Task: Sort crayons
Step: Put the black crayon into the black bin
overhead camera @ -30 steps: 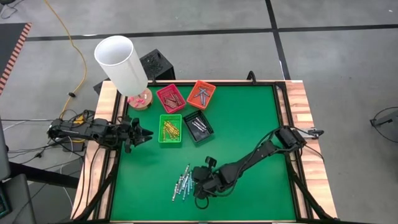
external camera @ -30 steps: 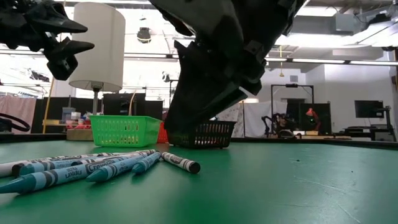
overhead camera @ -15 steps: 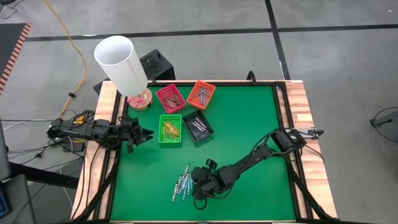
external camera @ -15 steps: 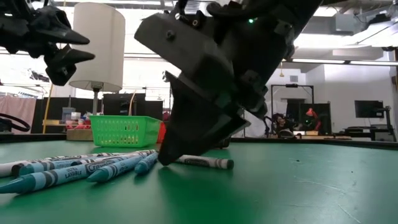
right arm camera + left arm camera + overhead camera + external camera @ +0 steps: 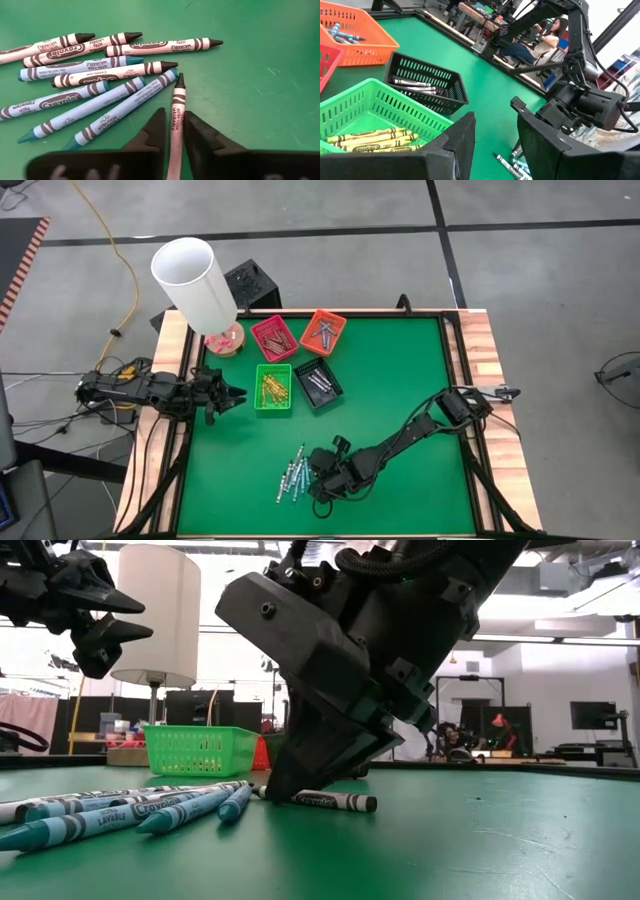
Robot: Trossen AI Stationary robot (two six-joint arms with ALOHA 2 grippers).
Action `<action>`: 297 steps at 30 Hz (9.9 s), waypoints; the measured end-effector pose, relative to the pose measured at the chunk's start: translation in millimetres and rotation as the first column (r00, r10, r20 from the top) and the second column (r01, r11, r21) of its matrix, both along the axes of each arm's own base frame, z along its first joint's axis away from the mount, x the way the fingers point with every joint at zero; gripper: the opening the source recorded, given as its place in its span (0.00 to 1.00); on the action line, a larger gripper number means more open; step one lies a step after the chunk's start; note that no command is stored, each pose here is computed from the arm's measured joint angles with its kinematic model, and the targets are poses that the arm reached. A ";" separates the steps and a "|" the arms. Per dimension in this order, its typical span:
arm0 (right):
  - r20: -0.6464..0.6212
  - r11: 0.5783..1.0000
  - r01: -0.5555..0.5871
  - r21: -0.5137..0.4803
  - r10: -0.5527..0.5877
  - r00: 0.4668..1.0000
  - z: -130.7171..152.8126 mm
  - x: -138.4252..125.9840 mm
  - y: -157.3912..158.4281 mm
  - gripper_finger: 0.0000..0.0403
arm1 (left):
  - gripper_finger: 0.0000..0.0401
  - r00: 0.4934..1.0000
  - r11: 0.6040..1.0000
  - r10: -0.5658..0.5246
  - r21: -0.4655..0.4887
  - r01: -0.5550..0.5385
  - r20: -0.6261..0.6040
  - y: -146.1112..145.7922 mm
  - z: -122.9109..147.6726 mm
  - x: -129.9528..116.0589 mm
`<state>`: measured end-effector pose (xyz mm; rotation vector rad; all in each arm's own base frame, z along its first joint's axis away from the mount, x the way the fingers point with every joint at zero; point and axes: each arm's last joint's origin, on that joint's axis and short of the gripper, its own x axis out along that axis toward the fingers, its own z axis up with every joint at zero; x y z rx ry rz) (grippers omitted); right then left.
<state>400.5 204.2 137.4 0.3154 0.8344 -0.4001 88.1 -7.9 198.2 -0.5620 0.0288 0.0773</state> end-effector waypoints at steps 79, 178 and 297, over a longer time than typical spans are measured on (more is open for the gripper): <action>0.368 0.939 0.187 -0.290 -0.071 0.927 61.8 -29.7 -222.6 0.01 | 0.34 0.997 0.937 -0.071 0.342 0.070 -0.009 0.4 28.8 -12.4; -0.329 0.300 -0.914 -0.274 0.864 0.382 60.8 64.7 -98.5 0.39 | 0.34 0.996 0.956 -0.031 0.287 0.055 -0.088 -0.2 6.2 -2.5; -0.424 0.953 0.198 -0.231 -0.282 0.861 112.2 46.3 -213.0 0.00 | 0.34 0.990 0.959 0.062 0.282 -0.024 -0.126 2.6 2.1 -3.4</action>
